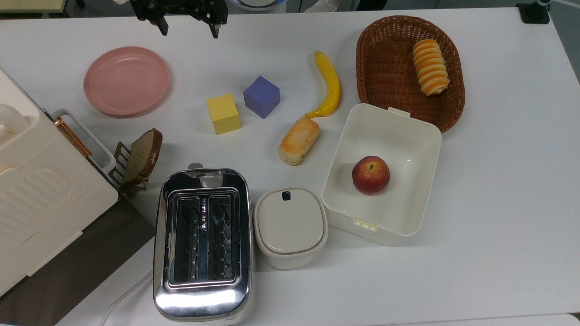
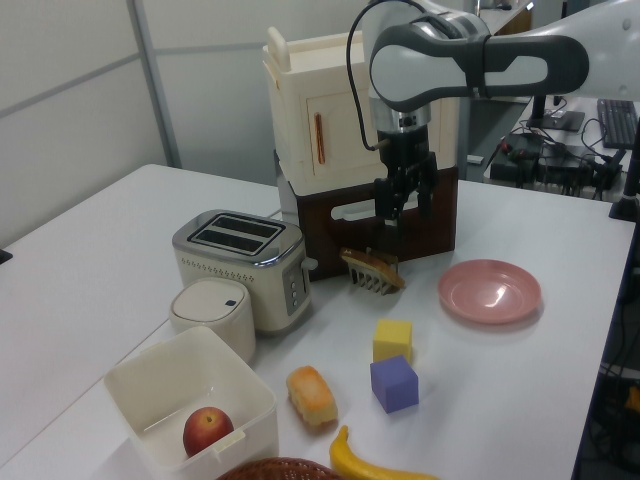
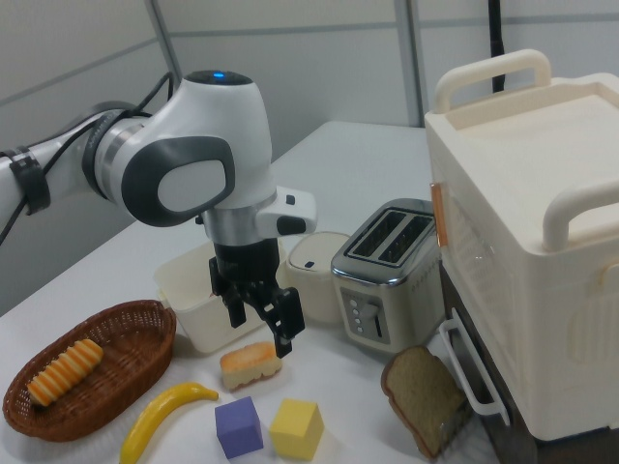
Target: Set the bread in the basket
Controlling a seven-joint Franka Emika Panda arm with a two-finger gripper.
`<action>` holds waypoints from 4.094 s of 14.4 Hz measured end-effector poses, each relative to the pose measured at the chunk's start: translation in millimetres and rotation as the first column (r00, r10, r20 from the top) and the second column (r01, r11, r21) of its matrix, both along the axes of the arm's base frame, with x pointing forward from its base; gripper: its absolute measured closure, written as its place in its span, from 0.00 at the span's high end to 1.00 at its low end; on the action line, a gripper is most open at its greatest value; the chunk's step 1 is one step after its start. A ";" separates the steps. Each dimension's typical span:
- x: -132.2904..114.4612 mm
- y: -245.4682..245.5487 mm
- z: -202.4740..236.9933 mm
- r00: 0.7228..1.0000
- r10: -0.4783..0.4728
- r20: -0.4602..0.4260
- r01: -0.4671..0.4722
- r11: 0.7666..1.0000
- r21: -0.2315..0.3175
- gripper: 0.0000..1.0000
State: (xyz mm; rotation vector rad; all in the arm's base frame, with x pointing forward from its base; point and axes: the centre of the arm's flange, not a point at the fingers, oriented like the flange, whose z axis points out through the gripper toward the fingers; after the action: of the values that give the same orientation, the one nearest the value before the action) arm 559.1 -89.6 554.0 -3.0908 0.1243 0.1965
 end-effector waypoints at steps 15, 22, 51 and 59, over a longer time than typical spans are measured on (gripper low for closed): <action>56.4 175.1 -130.7 0.917 -0.396 -0.047 0.391 0.916 -0.091 1.00; 86.7 181.7 -212.9 0.887 -0.461 0.023 0.461 0.881 -0.108 1.00; -28.2 421.4 -100.2 0.924 -0.381 0.028 0.382 0.920 -0.086 0.29; -27.5 400.6 -100.2 0.959 -0.284 0.001 0.281 0.946 -0.163 1.00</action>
State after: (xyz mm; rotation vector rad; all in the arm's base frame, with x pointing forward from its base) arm 531.6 310.9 453.8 -3.1790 0.6098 0.2193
